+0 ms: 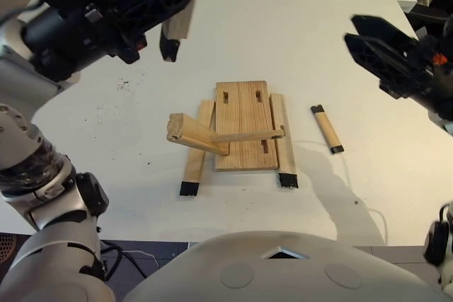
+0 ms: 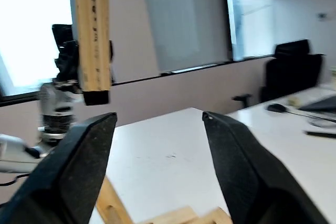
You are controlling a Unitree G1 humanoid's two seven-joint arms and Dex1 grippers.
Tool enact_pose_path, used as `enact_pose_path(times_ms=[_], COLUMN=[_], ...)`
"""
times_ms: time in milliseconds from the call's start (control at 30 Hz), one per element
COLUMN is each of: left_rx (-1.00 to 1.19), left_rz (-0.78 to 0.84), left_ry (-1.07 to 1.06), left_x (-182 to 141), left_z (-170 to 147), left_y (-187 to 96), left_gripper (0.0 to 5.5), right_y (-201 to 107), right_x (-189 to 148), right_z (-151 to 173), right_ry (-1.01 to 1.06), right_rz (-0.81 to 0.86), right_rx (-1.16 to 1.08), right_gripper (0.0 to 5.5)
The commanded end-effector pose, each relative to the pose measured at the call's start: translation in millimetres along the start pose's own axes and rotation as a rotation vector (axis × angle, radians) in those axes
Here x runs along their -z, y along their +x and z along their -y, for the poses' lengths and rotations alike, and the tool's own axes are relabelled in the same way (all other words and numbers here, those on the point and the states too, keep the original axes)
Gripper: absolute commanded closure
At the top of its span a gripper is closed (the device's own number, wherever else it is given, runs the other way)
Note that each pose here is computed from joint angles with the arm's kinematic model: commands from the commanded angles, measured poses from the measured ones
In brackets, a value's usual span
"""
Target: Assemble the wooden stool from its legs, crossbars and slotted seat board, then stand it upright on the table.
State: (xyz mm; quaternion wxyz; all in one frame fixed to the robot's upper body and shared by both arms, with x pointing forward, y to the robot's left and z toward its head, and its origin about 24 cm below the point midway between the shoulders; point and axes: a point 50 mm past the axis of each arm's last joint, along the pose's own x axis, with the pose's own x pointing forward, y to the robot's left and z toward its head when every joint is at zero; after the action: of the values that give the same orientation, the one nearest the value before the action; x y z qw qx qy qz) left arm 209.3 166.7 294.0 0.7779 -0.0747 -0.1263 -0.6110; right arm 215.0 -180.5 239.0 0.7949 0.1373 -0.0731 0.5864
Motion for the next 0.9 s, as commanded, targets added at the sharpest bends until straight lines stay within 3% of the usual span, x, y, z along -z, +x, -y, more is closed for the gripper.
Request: enact_pose_path(times_ms=[33, 533, 900], left_rx=[0.104, 0.17, 0.176], left_rz=[-0.097, -0.225, -0.246], left_ry=[-0.03, -0.044, -0.045], left_x=[9, 34, 40], left_z=[9, 22, 25], left_y=[12, 11, 8], left_gripper=[3.48, 3.48, 3.48], right_y=[25, 47, 55], right_x=[-17, -23, -31], right_z=[-17, -24, -19], right_ry=[0.006, -0.011, -0.049], right_rz=[-0.033, -0.071, -0.102], right_rx=[-0.22, -0.347, -0.344], right_gripper=[1.85, 1.85, 3.44])
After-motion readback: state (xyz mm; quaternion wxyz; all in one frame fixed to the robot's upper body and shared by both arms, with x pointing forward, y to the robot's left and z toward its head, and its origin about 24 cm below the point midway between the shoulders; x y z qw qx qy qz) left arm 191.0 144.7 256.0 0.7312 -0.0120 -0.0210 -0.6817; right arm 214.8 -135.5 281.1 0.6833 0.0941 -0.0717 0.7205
